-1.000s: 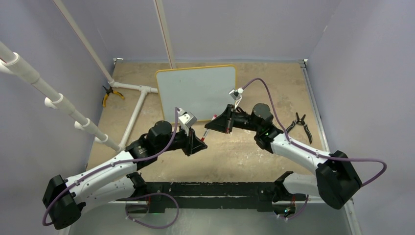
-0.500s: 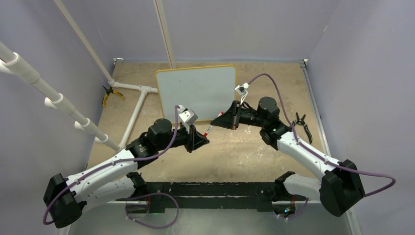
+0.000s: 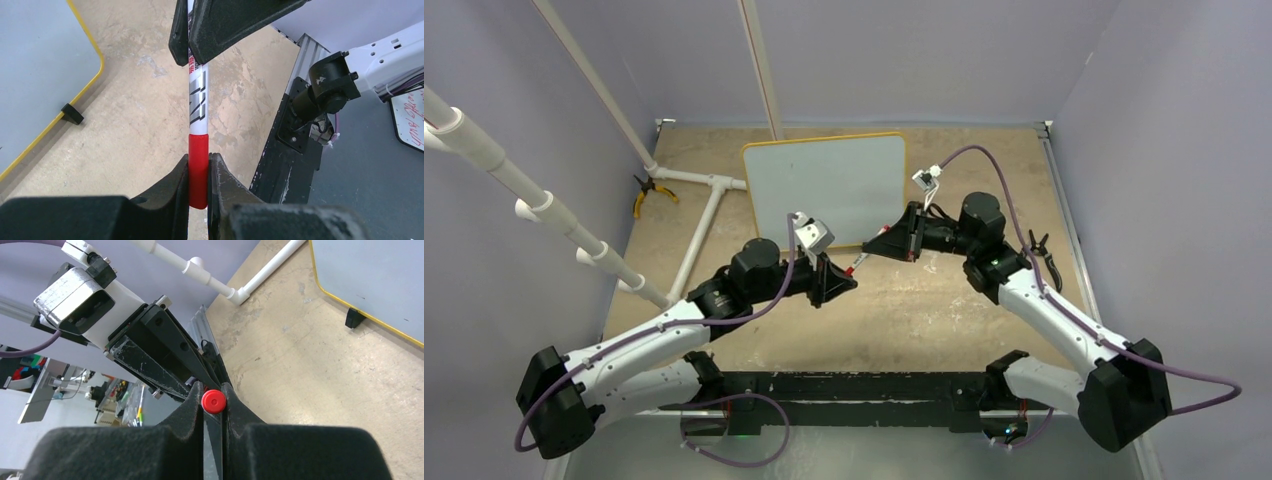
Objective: Write a sentence on the whiteboard
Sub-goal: Open the whiteboard marker at the center of the board, then place the pen cap at the center of the board.
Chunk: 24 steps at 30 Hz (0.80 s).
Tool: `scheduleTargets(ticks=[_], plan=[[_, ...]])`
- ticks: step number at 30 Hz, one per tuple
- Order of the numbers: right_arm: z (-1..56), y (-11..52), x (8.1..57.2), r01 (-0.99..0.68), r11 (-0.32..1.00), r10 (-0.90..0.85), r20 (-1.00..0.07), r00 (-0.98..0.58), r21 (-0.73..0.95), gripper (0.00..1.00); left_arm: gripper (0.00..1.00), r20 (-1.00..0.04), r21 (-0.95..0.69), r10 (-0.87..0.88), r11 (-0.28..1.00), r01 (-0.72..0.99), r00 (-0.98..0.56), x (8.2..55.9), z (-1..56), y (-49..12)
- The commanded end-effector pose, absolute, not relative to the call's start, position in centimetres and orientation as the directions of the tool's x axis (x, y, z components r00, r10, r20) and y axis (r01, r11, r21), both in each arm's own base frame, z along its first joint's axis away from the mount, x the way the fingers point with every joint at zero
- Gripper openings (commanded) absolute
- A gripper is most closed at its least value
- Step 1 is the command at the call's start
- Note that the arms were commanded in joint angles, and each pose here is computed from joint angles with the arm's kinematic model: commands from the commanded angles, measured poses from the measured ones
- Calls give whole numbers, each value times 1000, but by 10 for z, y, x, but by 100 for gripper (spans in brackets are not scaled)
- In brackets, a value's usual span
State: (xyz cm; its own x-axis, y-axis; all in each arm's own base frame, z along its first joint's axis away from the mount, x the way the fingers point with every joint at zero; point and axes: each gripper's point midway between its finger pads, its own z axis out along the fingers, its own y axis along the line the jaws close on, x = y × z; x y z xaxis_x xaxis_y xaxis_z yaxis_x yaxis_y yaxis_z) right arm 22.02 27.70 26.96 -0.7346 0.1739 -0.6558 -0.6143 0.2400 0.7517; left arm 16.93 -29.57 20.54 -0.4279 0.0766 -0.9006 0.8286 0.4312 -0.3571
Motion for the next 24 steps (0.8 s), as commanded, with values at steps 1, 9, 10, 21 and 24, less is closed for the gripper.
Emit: scheduleTargets(ticks=[1,9,10,21,24], plan=[[334,243,264,-713,342,358,-787,-503,612,0,0,-805,-384,258,459,801,-534,144,153,-276],[340,234,267,-719,353,372,-795,-479,599,0,0,-800,-383,267,463,799,-537,144,150,-276],[340,234,267,-716,355,372,-794,-481,601,0,0,-800,-382,265,466,798,-538,144,151,-276],[342,210,281,-685,540,355,-870,-342,489,0,0,-752,-344,188,706,619,-632,177,128,-254],[350,198,284,-671,606,349,-901,-257,426,0,0,-723,-339,122,795,503,-680,187,109,-241]])
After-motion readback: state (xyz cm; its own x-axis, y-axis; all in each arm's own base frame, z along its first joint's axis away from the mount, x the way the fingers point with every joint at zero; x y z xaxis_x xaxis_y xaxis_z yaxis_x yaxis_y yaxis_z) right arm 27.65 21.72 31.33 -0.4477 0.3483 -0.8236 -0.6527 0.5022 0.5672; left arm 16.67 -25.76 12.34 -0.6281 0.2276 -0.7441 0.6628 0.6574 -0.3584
